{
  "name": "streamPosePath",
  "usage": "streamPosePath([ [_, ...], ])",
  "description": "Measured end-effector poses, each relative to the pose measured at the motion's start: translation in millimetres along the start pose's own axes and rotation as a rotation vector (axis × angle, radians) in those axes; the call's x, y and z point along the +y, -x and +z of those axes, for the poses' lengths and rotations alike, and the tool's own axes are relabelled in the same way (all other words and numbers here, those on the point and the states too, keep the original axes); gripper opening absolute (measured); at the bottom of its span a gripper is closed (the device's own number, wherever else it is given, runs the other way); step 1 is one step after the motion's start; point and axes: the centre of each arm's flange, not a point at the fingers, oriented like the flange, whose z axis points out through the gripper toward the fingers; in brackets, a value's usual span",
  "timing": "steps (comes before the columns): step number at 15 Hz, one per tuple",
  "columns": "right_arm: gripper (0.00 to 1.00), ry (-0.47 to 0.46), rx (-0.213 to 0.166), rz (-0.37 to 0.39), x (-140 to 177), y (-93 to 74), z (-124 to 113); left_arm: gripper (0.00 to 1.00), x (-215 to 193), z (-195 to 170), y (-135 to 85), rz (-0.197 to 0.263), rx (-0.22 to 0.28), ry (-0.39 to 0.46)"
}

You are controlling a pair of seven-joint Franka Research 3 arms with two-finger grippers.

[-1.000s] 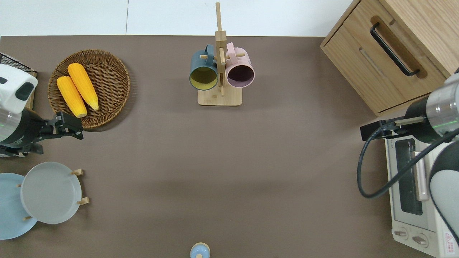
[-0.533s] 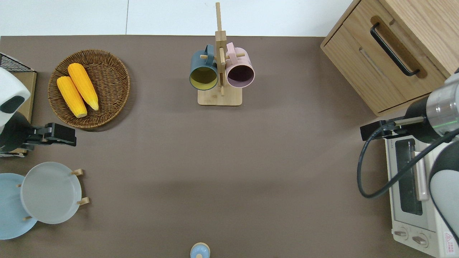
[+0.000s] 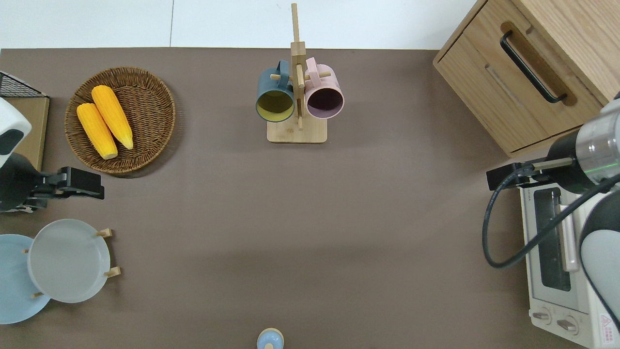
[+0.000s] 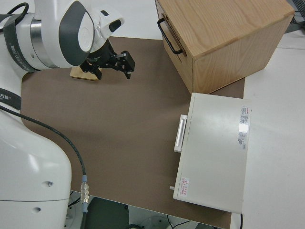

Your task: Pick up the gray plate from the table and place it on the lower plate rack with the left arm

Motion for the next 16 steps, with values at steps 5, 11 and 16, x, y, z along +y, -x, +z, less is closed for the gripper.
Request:
streamPosePath([
  [5,0.99,0.0,0.0,0.0,0,0.0,0,1.0,-7,0,-1,-0.045,0.001,0.001],
  [11,0.99,0.0,0.0,0.0,0,0.0,0,1.0,-10,-5,0,-0.058,0.01,0.001],
  [16,0.99,0.0,0.0,0.0,0,0.0,0,1.0,-43,-17,3,-0.116,0.03,0.011],
])
